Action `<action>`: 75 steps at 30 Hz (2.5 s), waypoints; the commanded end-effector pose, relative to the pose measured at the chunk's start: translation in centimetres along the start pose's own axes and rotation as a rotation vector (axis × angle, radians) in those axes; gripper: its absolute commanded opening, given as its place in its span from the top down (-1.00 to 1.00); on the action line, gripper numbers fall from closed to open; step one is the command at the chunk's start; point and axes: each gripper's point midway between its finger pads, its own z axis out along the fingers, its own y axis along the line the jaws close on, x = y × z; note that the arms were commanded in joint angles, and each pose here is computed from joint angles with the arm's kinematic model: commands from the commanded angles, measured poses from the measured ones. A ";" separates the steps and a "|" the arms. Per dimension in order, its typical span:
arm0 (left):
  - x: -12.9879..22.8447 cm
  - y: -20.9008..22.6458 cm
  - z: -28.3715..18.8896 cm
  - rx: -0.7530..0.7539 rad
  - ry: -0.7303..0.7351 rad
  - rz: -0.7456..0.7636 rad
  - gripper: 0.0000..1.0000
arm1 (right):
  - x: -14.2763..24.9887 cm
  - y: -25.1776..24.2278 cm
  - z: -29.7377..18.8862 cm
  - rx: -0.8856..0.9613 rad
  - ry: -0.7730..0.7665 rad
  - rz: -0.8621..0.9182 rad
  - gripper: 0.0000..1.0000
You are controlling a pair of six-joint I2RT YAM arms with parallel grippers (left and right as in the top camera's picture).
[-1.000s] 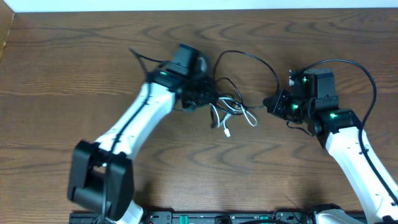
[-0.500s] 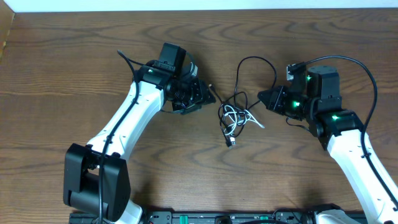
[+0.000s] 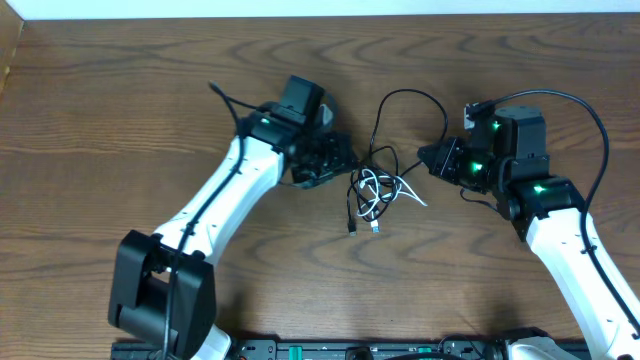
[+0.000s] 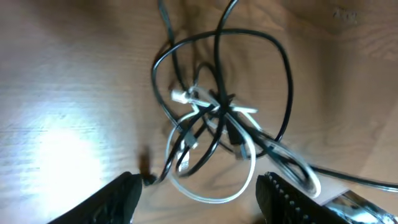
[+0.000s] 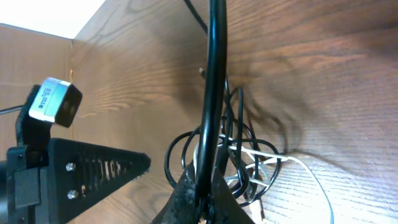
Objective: Untangle cables
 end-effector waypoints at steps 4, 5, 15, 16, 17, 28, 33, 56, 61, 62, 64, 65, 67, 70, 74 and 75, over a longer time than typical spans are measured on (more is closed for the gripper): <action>0.9 -0.2 3.8 -0.052 0.011 -0.029 -0.26 | 0.2 -0.4 -0.2 0.018 -0.004 0.013 0.98; 1.2 -0.2 4.3 -0.062 0.019 -0.029 -0.20 | 0.2 -0.4 -0.2 0.018 -0.004 0.013 0.98; 1.9 4.8 7.7 -0.295 0.057 0.106 0.85 | -0.8 -2.5 -0.5 0.135 -0.063 -0.042 0.98; 1.6 5.5 7.3 -0.322 0.049 0.113 0.85 | -0.9 -3.1 -0.6 0.168 -0.074 -0.037 0.98; 1.3 6.3 7.0 -0.350 0.041 0.117 0.85 | -1.1 -3.6 -0.7 0.196 -0.084 -0.033 0.98; -2.9 16.9 0.7 -0.668 -0.052 -0.077 0.85 | -2.7 -8.4 -2.4 0.476 -0.205 -0.022 0.98; -4.4 20.4 -1.6 -0.667 -0.074 -0.222 0.85 | -2.9 -10.4 -2.3 0.572 -0.214 -0.016 0.98; -5.3 22.2 -1.8 -0.584 -0.089 -0.309 0.79 | 4.3 -10.9 1.3 0.463 0.181 0.063 -0.76; -5.3 22.2 -1.8 -0.584 -0.088 -0.309 0.79 | 6.4 -11.9 0.6 0.508 0.252 0.097 -0.13; -5.2 22.1 -1.7 -0.583 -0.087 -0.307 0.79 | 6.7 -12.3 0.6 0.514 0.255 0.098 0.09; -5.2 22.1 -1.7 -0.580 -0.085 -0.307 0.79 | 6.7 -12.6 0.8 0.518 0.246 0.092 0.27; -5.2 21.9 -1.6 -0.572 -0.081 -0.307 0.79 | 6.7 -12.8 1.0 0.512 0.239 0.079 0.33; -5.1 21.7 -1.5 -0.559 -0.074 -0.302 0.79 | 6.6 -13.1 1.6 0.493 0.221 0.042 0.48; -5.1 21.8 -1.5 -0.560 -0.074 -0.301 0.79 | 6.6 -13.7 2.1 0.482 0.206 0.002 0.46; -5.1 21.7 -1.5 -0.559 -0.071 -0.288 0.79 | 6.3 -15.3 1.8 0.550 0.172 -0.037 0.43; -5.1 21.7 -1.5 -0.559 -0.071 -0.287 0.79 | 6.3 -15.3 2.0 0.544 0.169 -0.055 0.49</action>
